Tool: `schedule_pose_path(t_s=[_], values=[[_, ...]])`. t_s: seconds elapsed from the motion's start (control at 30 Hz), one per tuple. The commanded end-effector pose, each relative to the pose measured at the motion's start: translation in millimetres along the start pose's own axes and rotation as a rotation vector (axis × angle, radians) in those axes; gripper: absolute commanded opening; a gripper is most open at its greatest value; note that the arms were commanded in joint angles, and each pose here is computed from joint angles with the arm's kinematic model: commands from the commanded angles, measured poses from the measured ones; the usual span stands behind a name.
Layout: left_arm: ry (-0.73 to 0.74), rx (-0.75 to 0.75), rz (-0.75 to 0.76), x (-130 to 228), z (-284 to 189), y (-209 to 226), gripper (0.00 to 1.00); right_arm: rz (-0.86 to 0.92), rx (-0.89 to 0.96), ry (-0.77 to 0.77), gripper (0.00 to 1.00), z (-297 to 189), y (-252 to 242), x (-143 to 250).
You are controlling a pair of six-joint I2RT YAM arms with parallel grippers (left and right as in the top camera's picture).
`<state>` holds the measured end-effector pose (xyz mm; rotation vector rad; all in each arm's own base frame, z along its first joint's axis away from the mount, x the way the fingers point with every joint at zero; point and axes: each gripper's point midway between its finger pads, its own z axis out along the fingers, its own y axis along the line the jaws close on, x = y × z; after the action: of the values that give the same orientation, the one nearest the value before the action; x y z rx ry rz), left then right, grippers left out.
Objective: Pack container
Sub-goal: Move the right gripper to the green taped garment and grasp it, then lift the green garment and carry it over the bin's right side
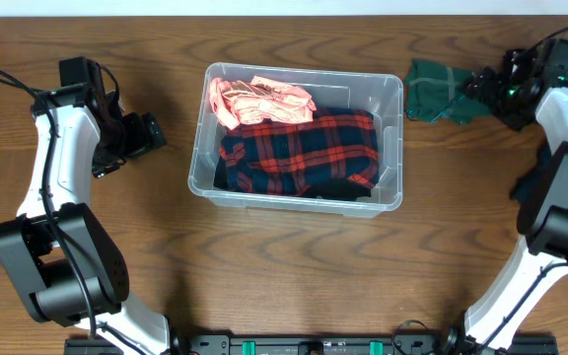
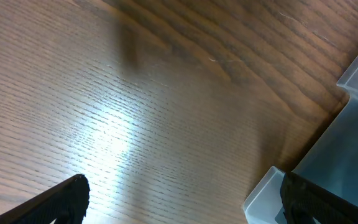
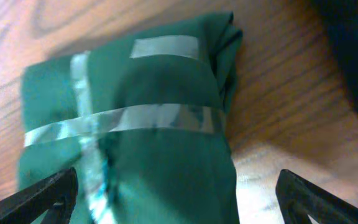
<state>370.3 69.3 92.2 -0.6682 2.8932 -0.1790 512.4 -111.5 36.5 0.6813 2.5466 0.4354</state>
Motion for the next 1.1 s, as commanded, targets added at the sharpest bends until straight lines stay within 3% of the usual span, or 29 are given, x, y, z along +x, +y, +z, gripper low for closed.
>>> schedule_pose_path(t_s=[0.0,0.2,0.3,0.47,0.5,0.57,0.6,0.83,1.07], values=[[0.008,-0.007,0.001,1.8,1.6,2.8,0.98,0.01,-0.021,0.021,0.98,14.7,5.9,8.2],[0.008,-0.007,0.001,1.8,1.6,2.8,0.98,-0.01,-0.059,0.017,0.96,36.4,20.7,12.0],[0.008,-0.007,0.001,1.8,1.6,2.8,0.98,-0.025,-0.071,0.027,0.84,45.9,29.4,17.9],[0.008,-0.007,0.001,1.8,1.6,2.8,0.98,-0.051,-0.071,0.034,0.47,52.5,40.5,24.4],[0.008,-0.007,0.001,1.8,1.6,2.8,0.98,-0.053,-0.072,0.032,0.37,52.6,41.1,24.0],[0.008,-0.007,0.001,1.8,1.6,2.8,0.98,-0.052,-0.072,0.033,0.04,52.7,40.8,24.1],[0.008,-0.007,0.001,1.8,1.6,2.8,0.98,-0.051,-0.071,0.033,0.01,52.4,40.1,23.8],[0.008,-0.007,0.001,1.8,1.6,2.8,0.98,-0.095,-0.11,0.046,0.01,37.4,43.2,21.5],[0.008,-0.007,0.001,1.8,1.6,2.8,0.98,-0.17,-0.148,-0.056,0.01,-38.6,75.6,-5.8]])
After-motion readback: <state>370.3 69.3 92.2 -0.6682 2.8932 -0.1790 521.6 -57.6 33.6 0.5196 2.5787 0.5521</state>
